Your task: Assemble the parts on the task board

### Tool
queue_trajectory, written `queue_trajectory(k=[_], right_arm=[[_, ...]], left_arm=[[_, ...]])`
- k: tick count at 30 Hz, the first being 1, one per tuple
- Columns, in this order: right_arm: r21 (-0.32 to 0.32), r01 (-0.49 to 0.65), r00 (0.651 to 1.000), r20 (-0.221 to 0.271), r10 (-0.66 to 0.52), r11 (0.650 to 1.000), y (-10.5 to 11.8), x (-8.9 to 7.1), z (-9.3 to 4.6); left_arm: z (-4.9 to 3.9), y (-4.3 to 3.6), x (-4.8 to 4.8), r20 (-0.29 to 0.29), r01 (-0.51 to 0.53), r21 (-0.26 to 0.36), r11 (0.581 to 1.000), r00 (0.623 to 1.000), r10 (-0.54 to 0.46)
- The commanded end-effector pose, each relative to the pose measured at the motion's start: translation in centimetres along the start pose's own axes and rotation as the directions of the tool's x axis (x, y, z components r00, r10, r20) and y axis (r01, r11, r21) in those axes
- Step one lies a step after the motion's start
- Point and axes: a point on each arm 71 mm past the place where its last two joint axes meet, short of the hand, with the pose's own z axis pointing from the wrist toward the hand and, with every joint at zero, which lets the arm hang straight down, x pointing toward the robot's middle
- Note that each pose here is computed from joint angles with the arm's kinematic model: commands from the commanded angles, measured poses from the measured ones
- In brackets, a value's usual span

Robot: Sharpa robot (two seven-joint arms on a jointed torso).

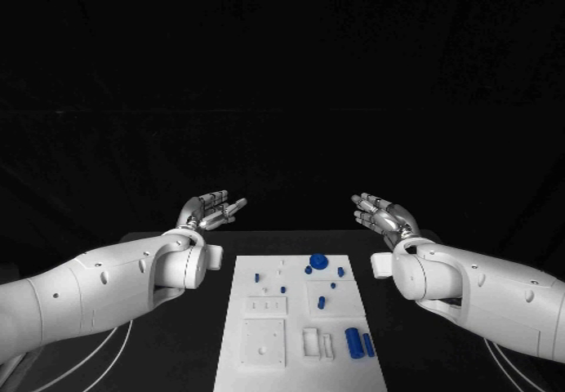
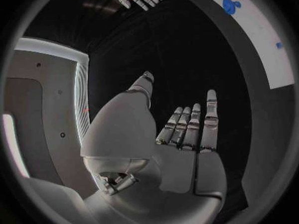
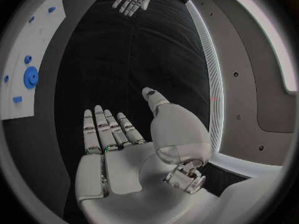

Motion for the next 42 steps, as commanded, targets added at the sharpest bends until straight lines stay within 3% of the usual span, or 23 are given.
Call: queue_trajectory(k=[1, 6, 12, 13, 19, 23, 29, 34, 35, 37, 42], right_arm=[[0.079, 0.032, 0.979, -0.202, -0.015, 0.996, -0.5, 0.2, 0.8], [0.116, 0.066, 0.968, -0.249, -0.035, 0.991, -0.7, -0.9, 1.6], [0.134, 0.084, 0.962, -0.271, -0.045, 0.987, -0.7, -1.4, 2.0], [0.111, 0.128, 0.963, -0.252, -0.097, 0.986, -0.7, -2.0, 2.2], [0.051, 0.242, 0.942, -0.251, -0.222, 0.969, -0.6, -2.1, 2.5], [-0.022, 0.359, 0.900, -0.256, -0.352, 0.933, -0.4, -2.0, 2.7], [-0.179, 0.561, 0.767, -0.256, -0.589, 0.808, 0.1, -1.0, 3.2], [-0.309, 0.698, 0.593, -0.256, -0.763, 0.646, 0.5, 0.5, 3.4], [-0.342, 0.727, 0.541, -0.249, -0.803, 0.596, 0.6, 1.0, 3.4], [-0.384, 0.760, 0.468, -0.236, -0.852, 0.524, 0.9, 1.7, 3.4], [-0.447, 0.805, 0.340, -0.190, -0.921, 0.389, 1.4, 3.2, 3.5]], left_arm=[[1.19, -0.22, -0.11, -0.103, -0.024, -0.052, 0.998, 0.994, 0.019], [2.22, -0.67, -0.95, -0.107, -0.058, -0.059, 0.997, 0.993, 0.051], [2.34, -0.73, -1.05, -0.108, -0.062, -0.060, 0.996, 0.993, 0.055], [2.16, -0.75, -0.93, -0.122, -0.057, -0.062, 0.996, 0.991, 0.049], [2.03, -0.75, -0.98, -0.128, -0.054, -0.060, 0.997, 0.991, 0.046], [1.92, -0.79, -1.02, -0.135, -0.051, -0.053, 0.997, 0.990, 0.043], [1.44, -0.88, -1.11, -0.161, -0.046, -0.047, 0.998, 0.986, 0.038], [0.88, -1.48, -0.70, -0.237, -0.026, -0.036, 0.999, 0.971, 0.017], [0.70, -1.79, -0.56, -0.256, -0.020, -0.029, 0.999, 0.967, 0.012], [0.46, -2.26, -0.36, -0.277, -0.012, -0.020, 1.000, 0.961, 0.006], [-0.01, -3.34, -0.08, -0.305, -0.001, -0.002, 1.000, 0.952, 0.000]])
